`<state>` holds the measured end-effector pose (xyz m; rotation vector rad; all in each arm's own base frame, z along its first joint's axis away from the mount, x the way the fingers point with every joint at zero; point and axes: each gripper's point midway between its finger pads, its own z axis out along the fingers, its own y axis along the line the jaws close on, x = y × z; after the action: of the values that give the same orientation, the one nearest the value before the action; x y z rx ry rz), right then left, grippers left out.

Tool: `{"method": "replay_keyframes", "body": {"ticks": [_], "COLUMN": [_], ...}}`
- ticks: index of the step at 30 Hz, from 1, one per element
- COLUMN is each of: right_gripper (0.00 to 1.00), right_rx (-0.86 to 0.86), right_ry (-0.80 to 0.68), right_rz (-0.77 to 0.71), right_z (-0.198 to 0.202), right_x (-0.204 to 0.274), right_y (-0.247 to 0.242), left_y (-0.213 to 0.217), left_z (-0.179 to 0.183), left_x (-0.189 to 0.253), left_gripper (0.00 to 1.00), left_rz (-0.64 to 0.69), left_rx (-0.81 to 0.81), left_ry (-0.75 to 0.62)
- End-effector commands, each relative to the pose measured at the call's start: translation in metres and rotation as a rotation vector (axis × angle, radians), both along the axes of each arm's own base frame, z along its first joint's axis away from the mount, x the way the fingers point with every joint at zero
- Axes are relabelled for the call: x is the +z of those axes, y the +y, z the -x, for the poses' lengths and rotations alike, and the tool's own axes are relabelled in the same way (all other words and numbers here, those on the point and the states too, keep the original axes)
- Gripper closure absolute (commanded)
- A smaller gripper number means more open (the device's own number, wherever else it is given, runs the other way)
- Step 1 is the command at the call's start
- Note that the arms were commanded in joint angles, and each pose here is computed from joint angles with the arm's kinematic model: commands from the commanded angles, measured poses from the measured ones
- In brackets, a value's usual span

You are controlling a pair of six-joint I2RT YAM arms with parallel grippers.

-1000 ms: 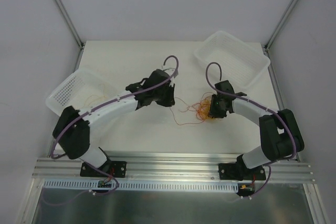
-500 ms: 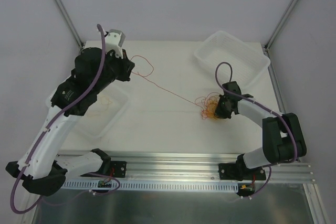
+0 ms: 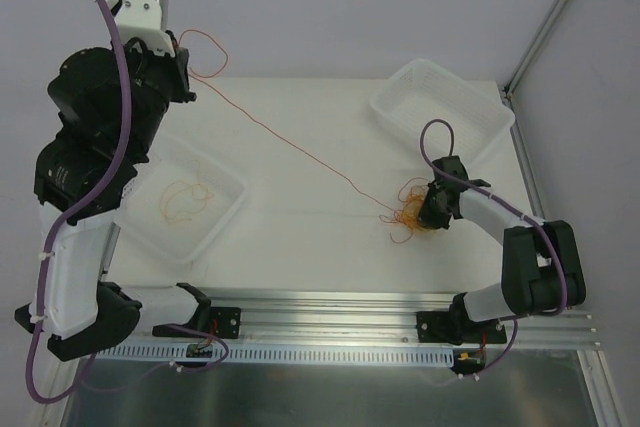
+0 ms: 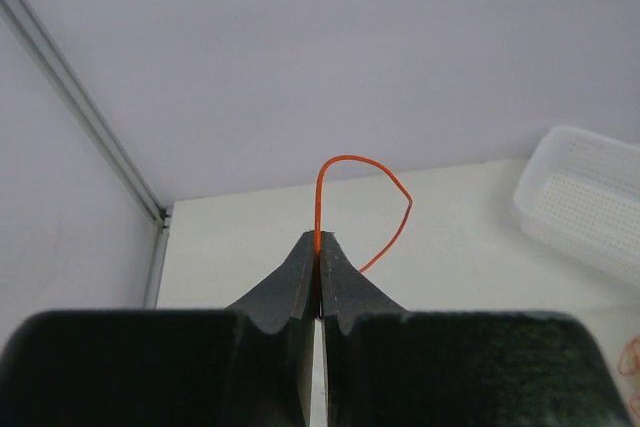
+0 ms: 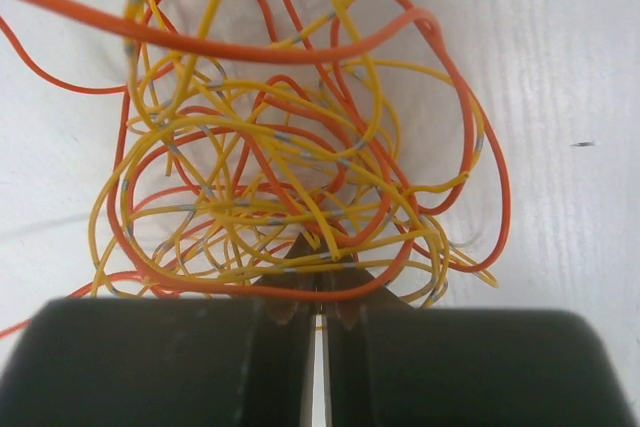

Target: Untangle the cables

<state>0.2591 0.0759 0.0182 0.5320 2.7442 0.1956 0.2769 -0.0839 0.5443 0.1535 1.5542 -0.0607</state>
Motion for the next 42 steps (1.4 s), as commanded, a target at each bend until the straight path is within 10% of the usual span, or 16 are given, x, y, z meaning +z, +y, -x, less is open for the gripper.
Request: {"method": "replay_keyframes", "body": {"ticks": [1,10,20,28,42], "right_gripper": [0.99,0.99,0.99,0.99,1.00], "right_rx": [-0.052,-0.131,-0.265,-0.140,0.013], "right_ry": [0.015,0.019,-0.063,-0.081,-0.112], "right_rz": [0.037,0.031,-0.016,-0.051,-0.026], "right_z": [0.008,0.008,-0.001,-0.003,0.008], "right_x": [0.005,0.007,0.036,0.054,0.068], "right_y": [-0.016,-0.033,-0.066,-0.045,-0.021], "left_y": [0.039,0.076,0.061,-0.067,-0.109], "left_z": [0.001,0.014,-0.021,-0.072,-0.090], "left_x": [0.030,0.097,0.072,-0.089,-0.348], "left_gripper": [1.00,1.00,1.00,1.00,0.72], "left_rz": [-0.068,-0.064,-0.161,-0.101,-0.071], "left_rx": [0.181,0.342,0.335,-0.212,-0.224], "left_ry": [-0.065,-0.254,-0.196,0.144,0.784]}}
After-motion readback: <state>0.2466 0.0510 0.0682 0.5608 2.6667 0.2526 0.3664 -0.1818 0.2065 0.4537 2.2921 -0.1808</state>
